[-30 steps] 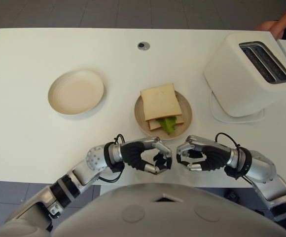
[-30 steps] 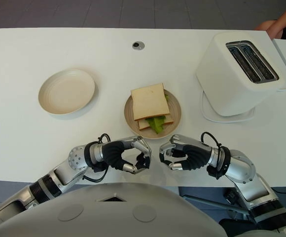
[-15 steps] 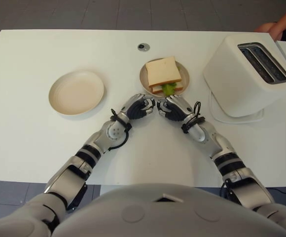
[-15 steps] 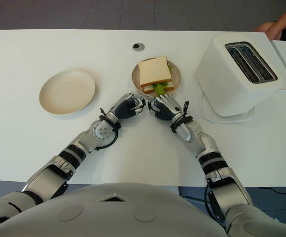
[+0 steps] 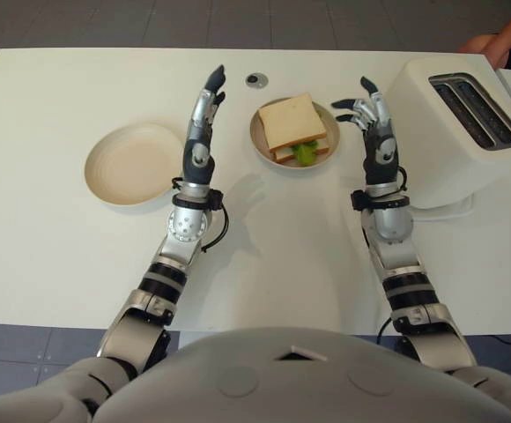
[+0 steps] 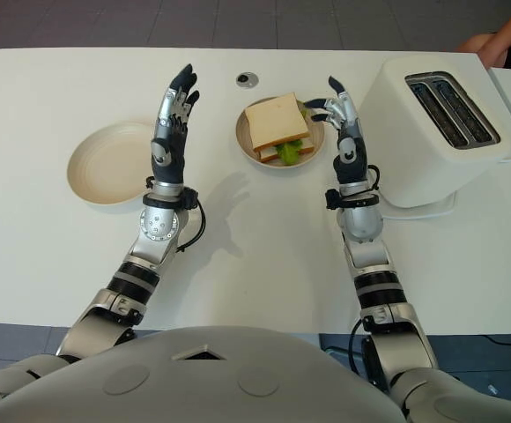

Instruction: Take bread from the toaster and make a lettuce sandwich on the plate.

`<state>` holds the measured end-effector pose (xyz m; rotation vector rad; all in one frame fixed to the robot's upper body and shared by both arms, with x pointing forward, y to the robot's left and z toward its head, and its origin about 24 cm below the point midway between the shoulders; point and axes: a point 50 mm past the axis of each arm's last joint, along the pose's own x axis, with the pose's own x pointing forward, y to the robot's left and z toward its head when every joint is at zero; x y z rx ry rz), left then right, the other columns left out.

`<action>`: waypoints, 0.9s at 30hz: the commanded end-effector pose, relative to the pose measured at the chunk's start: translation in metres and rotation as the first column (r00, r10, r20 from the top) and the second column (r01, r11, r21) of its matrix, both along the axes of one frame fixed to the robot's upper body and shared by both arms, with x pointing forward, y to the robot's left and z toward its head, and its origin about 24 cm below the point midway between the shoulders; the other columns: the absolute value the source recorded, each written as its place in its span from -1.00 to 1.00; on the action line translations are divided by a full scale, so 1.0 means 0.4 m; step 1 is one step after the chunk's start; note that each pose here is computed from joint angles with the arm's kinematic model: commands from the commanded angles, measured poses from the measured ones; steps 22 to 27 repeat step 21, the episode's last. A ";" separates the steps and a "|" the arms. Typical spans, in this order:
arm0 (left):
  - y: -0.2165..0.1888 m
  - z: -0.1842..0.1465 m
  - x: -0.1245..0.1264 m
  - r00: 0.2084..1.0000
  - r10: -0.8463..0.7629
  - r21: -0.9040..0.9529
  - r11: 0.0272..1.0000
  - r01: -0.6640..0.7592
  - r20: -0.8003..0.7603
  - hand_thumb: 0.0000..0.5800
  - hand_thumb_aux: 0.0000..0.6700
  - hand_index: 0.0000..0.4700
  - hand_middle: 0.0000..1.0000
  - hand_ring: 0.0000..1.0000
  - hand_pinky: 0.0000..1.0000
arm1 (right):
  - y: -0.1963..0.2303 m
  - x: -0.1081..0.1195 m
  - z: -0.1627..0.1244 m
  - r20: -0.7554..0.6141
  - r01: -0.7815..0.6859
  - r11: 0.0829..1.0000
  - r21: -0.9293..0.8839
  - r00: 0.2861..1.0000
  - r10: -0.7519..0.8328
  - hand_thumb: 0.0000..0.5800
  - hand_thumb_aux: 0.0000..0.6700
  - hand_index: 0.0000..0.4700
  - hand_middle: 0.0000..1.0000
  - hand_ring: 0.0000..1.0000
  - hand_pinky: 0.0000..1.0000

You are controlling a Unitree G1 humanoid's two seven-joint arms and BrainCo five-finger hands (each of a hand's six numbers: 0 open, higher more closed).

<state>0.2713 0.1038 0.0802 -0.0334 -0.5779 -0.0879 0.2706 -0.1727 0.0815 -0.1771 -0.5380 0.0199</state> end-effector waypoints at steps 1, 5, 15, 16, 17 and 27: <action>0.007 -0.011 0.029 0.998 0.034 -0.015 0.999 -0.034 -0.060 -1.00 -1.00 -1.00 -1.00 -1.00 -1.00 | 0.018 0.041 -0.032 -0.074 0.050 0.998 0.038 0.996 -0.047 -1.00 -1.00 -1.00 -1.00 -1.00 -1.00; -0.012 -0.038 0.016 0.995 -0.055 -0.026 0.998 0.053 -0.079 -1.00 -1.00 -1.00 -1.00 -1.00 -1.00 | 0.024 0.035 -0.057 -0.073 0.072 0.995 0.068 0.995 -0.067 -1.00 -1.00 -1.00 -1.00 -1.00 -1.00; 0.009 -0.085 -0.012 0.985 -0.063 -0.021 0.998 0.060 -0.158 -1.00 -1.00 -1.00 -1.00 -1.00 -1.00 | 0.003 -0.005 -0.088 -0.064 0.095 0.989 0.112 0.994 -0.088 -1.00 -1.00 -1.00 -1.00 -1.00 -1.00; 0.006 -0.086 -0.016 0.985 -0.048 -0.005 0.999 0.048 -0.166 -1.00 -1.00 -1.00 -1.00 -1.00 -1.00 | 0.003 -0.009 -0.089 -0.067 0.090 0.990 0.113 0.994 -0.083 -1.00 -1.00 -1.00 -1.00 -1.00 -1.00; 0.007 -0.090 -0.018 0.983 -0.010 0.011 1.000 0.012 -0.182 -1.00 -1.00 -1.00 -1.00 -1.00 -1.00 | 0.004 -0.013 -0.091 -0.070 0.083 0.992 0.097 0.995 -0.076 -1.00 -1.00 -1.00 -1.00 -1.00 -1.00; 0.023 -0.102 -0.014 0.969 0.140 0.097 0.988 -0.122 -0.204 -1.00 -1.00 -1.00 -1.00 -1.00 -1.00 | 0.004 -0.025 -0.102 -0.100 0.089 0.992 0.093 0.992 -0.080 -1.00 -1.00 -1.00 -1.00 -1.00 -1.00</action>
